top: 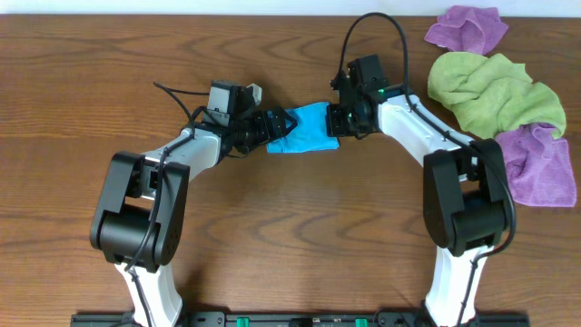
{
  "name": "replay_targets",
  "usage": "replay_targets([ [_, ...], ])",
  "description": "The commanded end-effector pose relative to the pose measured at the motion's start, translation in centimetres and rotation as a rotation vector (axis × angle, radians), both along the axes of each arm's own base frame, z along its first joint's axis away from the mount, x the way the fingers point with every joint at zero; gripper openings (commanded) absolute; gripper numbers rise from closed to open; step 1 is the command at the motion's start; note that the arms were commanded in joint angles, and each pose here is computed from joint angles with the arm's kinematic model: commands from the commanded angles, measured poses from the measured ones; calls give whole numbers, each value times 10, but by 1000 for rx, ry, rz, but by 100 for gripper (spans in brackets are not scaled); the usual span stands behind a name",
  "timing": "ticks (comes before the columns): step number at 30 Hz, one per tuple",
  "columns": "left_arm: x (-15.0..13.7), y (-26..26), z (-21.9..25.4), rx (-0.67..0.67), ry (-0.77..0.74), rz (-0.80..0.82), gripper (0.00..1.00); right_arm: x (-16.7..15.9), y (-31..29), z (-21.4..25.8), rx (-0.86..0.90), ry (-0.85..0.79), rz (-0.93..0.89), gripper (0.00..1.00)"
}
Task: Fold the cloth
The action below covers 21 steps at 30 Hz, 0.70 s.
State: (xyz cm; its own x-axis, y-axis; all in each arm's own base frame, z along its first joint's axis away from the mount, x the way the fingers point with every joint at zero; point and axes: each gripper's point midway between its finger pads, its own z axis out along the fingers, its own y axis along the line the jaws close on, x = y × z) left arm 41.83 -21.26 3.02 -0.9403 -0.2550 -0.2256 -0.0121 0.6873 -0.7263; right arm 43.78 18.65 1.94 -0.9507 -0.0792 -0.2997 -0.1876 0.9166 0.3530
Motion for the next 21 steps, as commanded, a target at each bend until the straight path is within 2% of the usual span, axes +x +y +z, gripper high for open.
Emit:
replay_targets([
  [1, -16, 12, -41, 82, 103, 38, 94, -6, 10, -6, 21, 27, 5, 2],
  [5, -16, 12, -43, 101, 102, 43, 88, -7, 13, -5, 37, 32, 11, 2],
  [9, -18, 8, -43, 108, 99, 34, 86, -8, 12, -5, 36, 34, 11, 2],
  [11, -18, 9, -45, 126, 97, 42, 80, -7, 12, -5, 36, 33, 10, 1],
  [14, -17, 10, -47, 147, 91, 52, 65, -8, 14, -4, 47, 41, 1, 2],
  [15, -16, 11, -47, 149, 89, 53, 55, -9, 16, -4, 58, 45, 6, 2],
  [17, -16, 11, -48, 148, 87, 54, 45, -9, 16, -3, 64, 49, 3, 1],
  [18, -15, 10, -50, 146, 90, 57, 37, -9, 17, -3, 66, 49, 1, 2],
  [19, -16, 11, -53, 146, 99, 62, 24, -9, 17, -3, 69, 50, 2, 2],
  [21, -17, 10, -58, 139, 119, 68, 11, -10, 18, -2, 76, 54, 5, 2],
])
